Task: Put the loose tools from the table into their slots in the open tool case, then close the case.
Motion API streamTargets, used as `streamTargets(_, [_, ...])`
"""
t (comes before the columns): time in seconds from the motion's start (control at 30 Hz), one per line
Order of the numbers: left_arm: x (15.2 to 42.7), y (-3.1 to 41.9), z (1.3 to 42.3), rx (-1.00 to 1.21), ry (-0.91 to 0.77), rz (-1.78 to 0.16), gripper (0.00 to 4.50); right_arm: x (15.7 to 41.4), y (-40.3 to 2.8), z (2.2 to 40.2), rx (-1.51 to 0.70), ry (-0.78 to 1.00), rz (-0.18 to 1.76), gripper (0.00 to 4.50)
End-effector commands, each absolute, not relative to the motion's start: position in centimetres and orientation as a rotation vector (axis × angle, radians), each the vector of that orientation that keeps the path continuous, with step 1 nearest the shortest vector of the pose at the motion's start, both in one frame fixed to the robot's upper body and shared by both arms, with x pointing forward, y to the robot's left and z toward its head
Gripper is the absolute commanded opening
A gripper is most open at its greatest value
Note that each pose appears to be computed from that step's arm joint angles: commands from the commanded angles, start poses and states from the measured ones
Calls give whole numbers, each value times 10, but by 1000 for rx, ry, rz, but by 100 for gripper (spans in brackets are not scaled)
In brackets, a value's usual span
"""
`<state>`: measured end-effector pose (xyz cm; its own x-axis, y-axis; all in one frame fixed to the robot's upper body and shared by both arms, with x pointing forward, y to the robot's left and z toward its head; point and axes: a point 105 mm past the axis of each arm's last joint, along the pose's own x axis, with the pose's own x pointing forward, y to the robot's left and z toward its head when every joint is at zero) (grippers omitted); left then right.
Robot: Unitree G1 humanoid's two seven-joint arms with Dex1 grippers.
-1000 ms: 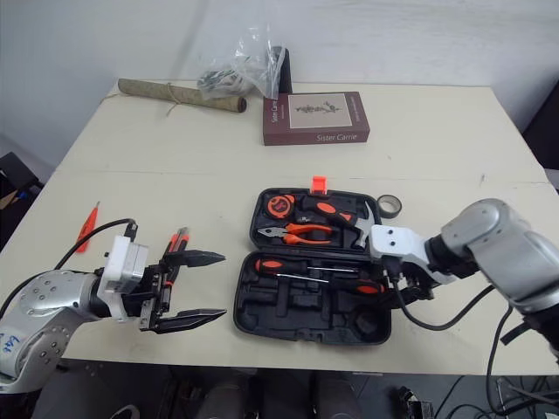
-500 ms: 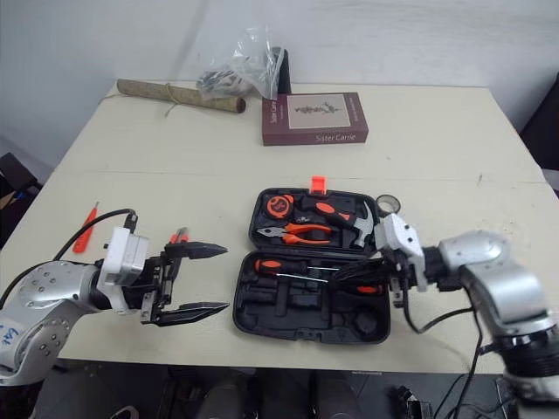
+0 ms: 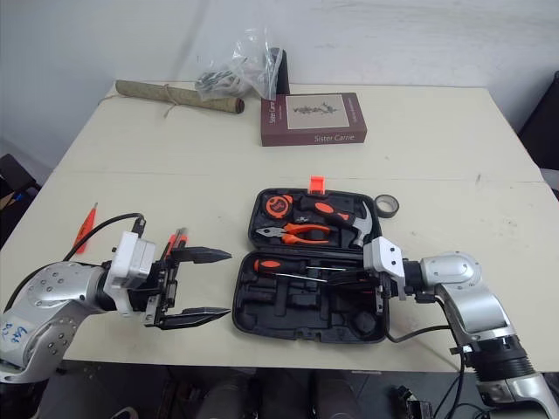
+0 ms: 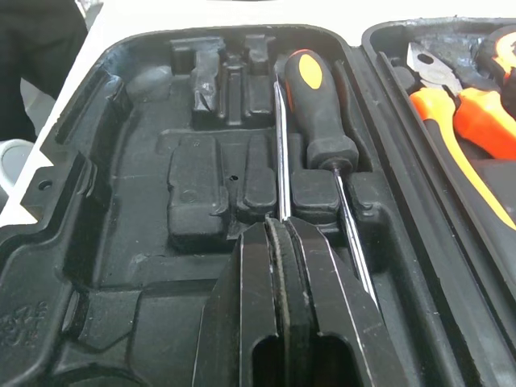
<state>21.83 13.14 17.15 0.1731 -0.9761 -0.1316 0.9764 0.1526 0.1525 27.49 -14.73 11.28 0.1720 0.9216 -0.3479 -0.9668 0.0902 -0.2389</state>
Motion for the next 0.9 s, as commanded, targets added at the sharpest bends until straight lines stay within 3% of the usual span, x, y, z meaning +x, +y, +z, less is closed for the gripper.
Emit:
streamTargets(0.03, [215,132,172,238,-7,-1407,450,276,-156,87,-470,242,1375,6])
streamTargets(0.33, [215,134,168,245,5,-1392,450,268,-150,65,-519,408,1376,6])
streamTargets(0.5, [222,147,170,285,-25,-1296,450,277,-144,113,-395,122,1336,6])
streamTargets(0.6, [231,181,172,310,-13,-1156,450,274,-162,155,-297,-11,1275,6])
streamTargets(0.7, [230,231,172,314,34,-973,450,267,-200,171,-334,-1,1157,94])
streamTargets(0.9, [205,336,173,337,95,-576,450,250,-290,170,-452,39,917,385])
